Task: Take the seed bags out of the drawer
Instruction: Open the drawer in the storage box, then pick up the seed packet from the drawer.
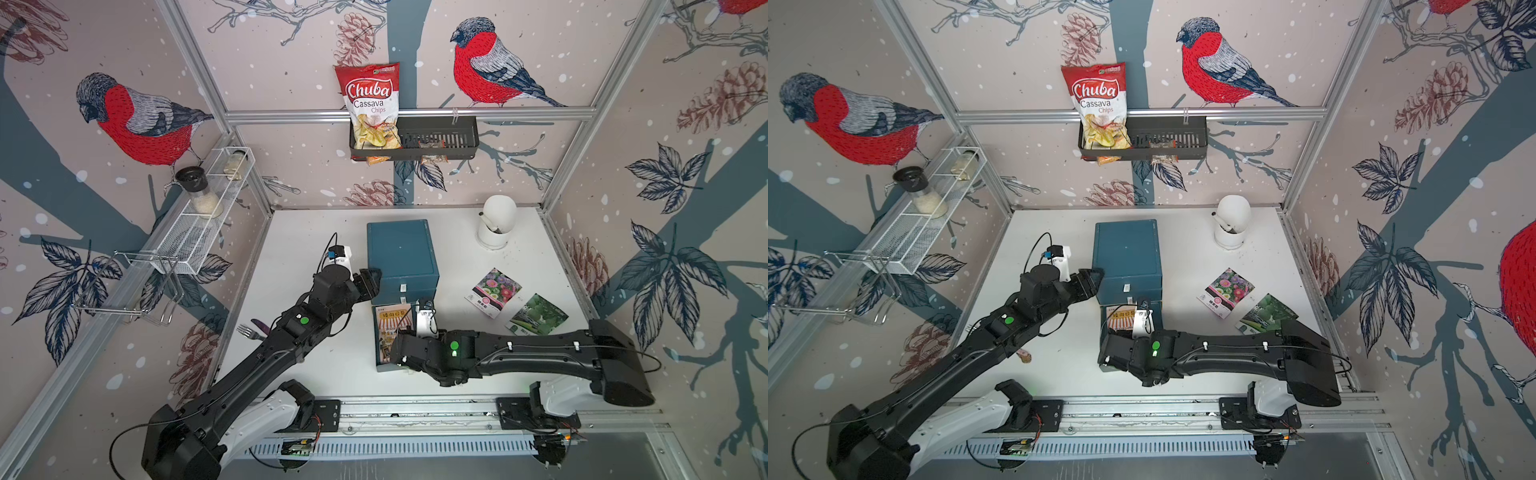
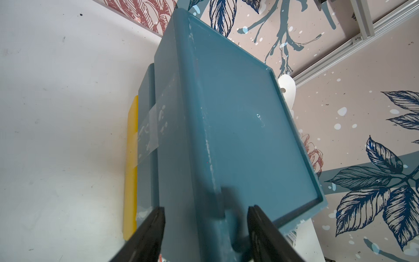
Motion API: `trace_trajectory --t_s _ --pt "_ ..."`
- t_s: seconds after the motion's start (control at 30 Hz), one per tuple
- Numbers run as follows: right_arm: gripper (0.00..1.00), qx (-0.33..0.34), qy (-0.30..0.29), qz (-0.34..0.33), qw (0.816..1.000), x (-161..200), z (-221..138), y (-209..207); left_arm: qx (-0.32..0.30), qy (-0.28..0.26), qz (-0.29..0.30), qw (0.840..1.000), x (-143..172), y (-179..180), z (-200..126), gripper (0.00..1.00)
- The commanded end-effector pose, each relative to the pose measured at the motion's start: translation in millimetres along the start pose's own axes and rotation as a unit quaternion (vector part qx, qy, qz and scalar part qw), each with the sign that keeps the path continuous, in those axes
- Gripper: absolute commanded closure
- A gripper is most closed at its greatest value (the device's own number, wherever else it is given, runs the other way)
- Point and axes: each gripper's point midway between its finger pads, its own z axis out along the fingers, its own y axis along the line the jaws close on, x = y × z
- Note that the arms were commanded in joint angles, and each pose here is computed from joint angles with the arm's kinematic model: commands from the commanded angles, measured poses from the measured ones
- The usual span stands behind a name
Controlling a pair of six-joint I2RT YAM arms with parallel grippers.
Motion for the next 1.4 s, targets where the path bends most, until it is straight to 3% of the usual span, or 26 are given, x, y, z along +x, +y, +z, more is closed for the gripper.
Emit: trace_trajectory --t_s 0.0,0.47,0.8,1.1,1.37 --pt "0.19 -0.031 0.01 -0.003 0.999 2.5 8.9 10.3 -0.005 0.005 0.01 1.0 -0.8 0.0 -5.6 0.36" --pt "0.22 -0.008 0.007 0.004 1.0 13.8 40.6 -7.1 0.007 -0.005 -0.016 1.0 -6.3 -5.6 -17.7 0.35" --pt "0.22 -0.024 -0.002 0.027 0.999 7.4 46.7 -12.7 -0.032 -0.048 -0.035 0.998 -9.0 20.1 -51.0 0.38" --pt "0.23 -0.021 -0.001 0.032 0.999 7.6 48.4 -15.6 -0.063 0.025 -0.049 0.997 56.7 65.1 -41.9 0.64" --pt "0.23 -0.017 0.01 0.035 0.999 10.3 56.1 -18.8 -0.042 0.091 -0.066 0.993 118.4 66.4 -22.4 0.74"
